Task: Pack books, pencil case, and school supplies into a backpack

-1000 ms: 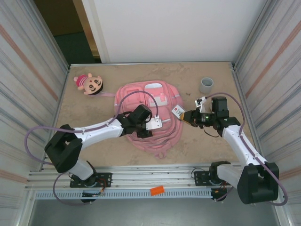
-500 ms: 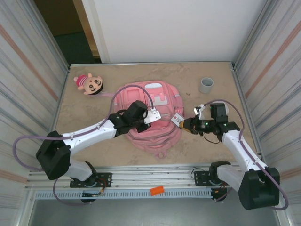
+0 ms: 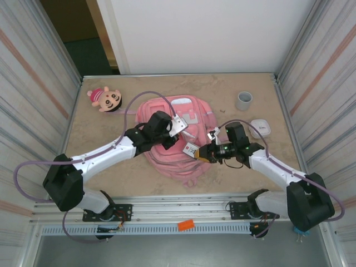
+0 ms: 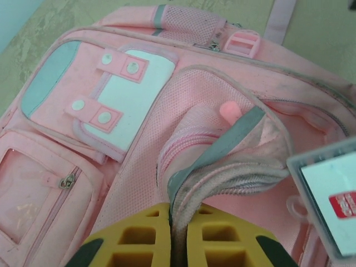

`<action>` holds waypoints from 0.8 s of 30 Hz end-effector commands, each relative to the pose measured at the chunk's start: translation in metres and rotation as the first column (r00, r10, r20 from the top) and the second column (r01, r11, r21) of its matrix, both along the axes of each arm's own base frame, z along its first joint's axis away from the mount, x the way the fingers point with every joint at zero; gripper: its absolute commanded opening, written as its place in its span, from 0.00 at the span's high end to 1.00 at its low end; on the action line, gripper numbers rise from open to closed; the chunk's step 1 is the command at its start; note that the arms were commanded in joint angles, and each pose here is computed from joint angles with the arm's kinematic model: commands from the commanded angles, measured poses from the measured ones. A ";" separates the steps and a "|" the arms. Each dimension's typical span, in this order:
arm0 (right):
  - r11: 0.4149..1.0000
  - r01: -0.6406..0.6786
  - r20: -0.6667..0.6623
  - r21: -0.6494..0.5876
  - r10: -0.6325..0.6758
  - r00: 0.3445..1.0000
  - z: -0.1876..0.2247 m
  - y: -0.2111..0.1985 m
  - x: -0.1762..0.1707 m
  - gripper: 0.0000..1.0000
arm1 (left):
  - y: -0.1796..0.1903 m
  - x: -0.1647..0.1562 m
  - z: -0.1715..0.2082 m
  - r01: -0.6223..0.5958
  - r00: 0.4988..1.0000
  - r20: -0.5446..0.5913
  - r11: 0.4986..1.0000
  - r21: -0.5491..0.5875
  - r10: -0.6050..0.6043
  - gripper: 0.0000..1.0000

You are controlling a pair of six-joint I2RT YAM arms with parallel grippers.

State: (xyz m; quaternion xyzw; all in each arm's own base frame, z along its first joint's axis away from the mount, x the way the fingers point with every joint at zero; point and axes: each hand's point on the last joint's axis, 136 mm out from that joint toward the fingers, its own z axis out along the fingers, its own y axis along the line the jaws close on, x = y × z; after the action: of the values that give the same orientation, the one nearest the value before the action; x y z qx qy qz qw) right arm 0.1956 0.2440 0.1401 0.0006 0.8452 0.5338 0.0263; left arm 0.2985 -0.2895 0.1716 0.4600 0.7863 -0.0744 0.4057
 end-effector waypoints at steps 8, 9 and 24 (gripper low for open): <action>1.000 0.001 0.007 -0.014 -0.001 1.000 0.013 0.007 -0.003 0.92 | -0.023 0.018 0.062 -0.008 0.999 0.046 0.967 -0.255 0.021 0.97; 1.000 0.004 0.004 -0.011 -0.004 1.000 0.012 0.010 -0.001 0.93 | -0.026 0.016 0.064 0.011 0.999 0.043 0.964 -0.265 0.001 0.97; 0.990 0.138 0.056 0.007 -0.138 0.989 0.011 0.029 0.080 0.52 | -0.026 -0.007 0.060 0.077 0.997 0.009 0.952 -0.297 -0.077 0.97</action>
State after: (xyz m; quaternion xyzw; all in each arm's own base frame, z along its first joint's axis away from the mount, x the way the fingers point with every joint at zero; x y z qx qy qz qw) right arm 0.2615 0.2798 0.1407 0.0376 0.8438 0.5324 0.0562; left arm 0.2917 -0.3039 0.1843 0.4373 0.7869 -0.1674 0.4018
